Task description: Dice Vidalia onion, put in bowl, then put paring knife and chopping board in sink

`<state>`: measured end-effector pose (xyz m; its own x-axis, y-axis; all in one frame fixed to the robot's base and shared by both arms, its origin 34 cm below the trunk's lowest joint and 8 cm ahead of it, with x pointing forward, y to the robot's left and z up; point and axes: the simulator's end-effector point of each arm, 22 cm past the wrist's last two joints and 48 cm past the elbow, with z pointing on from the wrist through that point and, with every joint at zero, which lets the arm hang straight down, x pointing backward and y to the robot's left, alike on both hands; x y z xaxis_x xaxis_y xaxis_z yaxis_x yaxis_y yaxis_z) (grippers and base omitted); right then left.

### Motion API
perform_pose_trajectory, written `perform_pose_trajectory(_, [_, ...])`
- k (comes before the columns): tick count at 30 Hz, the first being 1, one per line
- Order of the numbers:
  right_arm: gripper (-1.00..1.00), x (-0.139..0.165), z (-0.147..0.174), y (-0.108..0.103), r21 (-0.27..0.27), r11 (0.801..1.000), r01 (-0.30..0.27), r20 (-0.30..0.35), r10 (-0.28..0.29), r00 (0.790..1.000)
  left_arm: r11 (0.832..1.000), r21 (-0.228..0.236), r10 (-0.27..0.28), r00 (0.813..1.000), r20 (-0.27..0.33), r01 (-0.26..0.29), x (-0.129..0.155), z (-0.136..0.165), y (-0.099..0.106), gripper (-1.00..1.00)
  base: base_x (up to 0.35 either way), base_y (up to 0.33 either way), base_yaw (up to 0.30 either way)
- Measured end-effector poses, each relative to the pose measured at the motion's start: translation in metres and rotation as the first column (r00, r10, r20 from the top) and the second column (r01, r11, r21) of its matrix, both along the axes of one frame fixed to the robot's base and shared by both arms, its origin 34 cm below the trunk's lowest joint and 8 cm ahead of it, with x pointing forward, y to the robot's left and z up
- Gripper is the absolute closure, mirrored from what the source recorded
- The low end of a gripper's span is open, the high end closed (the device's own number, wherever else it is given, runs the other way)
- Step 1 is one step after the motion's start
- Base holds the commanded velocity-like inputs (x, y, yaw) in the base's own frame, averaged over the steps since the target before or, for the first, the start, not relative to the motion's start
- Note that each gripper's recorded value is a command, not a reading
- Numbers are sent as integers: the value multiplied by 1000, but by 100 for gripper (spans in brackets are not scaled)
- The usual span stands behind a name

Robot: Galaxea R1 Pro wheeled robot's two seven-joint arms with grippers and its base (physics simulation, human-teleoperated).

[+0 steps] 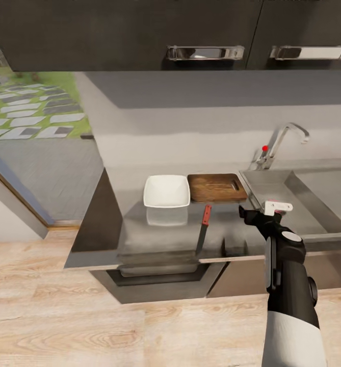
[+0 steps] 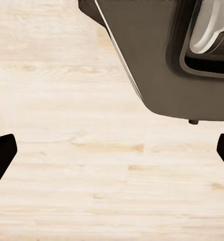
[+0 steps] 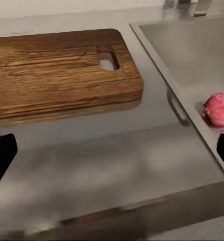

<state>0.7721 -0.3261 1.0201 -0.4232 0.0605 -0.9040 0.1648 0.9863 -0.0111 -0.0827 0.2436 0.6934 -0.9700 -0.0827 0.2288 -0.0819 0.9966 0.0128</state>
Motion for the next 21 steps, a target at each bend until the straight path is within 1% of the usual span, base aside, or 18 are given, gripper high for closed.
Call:
perform_pose_trajectory(6, [-100,-3,-4,0,0,1000,0,-8,0,1000,1000,0,0,1000,2,0,1,0,0,-100,-343,-5,0])
perform_pose_trajectory(10, [-100,-7,-9,0,-1,1000,0,-16,0,1000,1000,0,0,1000,2,0,1,0,0,-100,-342,-81,0])
perform_pose_trajectory(14, [-100,-10,-14,0,-2,1000,0,-24,0,1000,1000,0,0,1000,8,0,4,-1,0,-100,-295,-169,0])
perform_pose_trajectory(18, [-100,-13,-16,0,-8,1000,-3,-21,2,1000,1000,0,0,1000,24,0,11,-4,0,-100,-204,-241,0])
perform_pose_trajectory(19, [-100,-15,-19,0,-8,1000,-3,-25,3,1000,1000,0,0,1000,28,0,14,-5,0,-100,-180,-257,0])
perform_pose_trajectory(21, [-100,-20,-25,0,-9,1000,-4,-36,4,999,1000,1,0,999,52,0,28,-10,0,-100,-175,-259,0])
